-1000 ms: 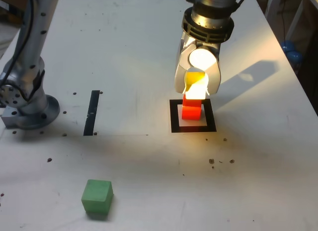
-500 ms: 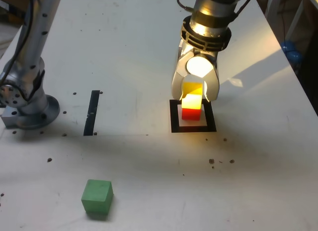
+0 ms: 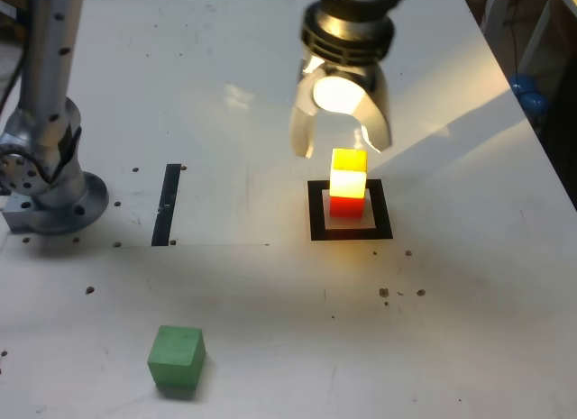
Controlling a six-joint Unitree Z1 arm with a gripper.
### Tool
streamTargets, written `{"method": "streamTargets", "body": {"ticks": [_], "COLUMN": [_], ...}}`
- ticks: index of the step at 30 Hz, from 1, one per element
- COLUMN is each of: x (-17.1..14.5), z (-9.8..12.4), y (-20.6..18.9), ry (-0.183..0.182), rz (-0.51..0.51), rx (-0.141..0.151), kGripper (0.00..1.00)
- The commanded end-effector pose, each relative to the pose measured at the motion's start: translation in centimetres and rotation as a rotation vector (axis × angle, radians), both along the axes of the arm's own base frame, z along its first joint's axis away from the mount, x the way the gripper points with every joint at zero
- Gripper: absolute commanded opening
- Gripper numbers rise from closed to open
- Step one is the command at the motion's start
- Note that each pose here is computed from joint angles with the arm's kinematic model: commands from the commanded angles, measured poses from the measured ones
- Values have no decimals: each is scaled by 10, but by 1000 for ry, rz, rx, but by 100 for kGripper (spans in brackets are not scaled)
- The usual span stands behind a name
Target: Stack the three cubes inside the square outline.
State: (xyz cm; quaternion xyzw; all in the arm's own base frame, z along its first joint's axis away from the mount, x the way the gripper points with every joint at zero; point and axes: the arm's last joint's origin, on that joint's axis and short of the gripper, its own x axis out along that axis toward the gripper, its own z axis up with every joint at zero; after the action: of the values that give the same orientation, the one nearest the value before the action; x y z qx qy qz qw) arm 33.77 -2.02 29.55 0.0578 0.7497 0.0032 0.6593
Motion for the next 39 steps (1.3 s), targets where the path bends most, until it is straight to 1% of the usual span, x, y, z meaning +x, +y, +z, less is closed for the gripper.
{"method": "streamTargets", "body": {"ticks": [1, 3, 7, 13, 20, 24, 31, 39], "x": [-16, -30, -57, -90, -121, -134, -150, -155], "z": [9, 10, 8, 3, -6, -7, -9, -17], "y": [-1, -3, -11, -33, -68, -91, -131, -172], "ry": [-20, -12, 19, 52, 93, 106, 129, 158], "rz": [-4, -8, -18, -47, -74, -86, -91, -101], "rx": [0, 1, 3, 6, -19, -28, -48, -87], "kGripper": [100, 100, 100, 99, 99, 99, 99, 99]}}
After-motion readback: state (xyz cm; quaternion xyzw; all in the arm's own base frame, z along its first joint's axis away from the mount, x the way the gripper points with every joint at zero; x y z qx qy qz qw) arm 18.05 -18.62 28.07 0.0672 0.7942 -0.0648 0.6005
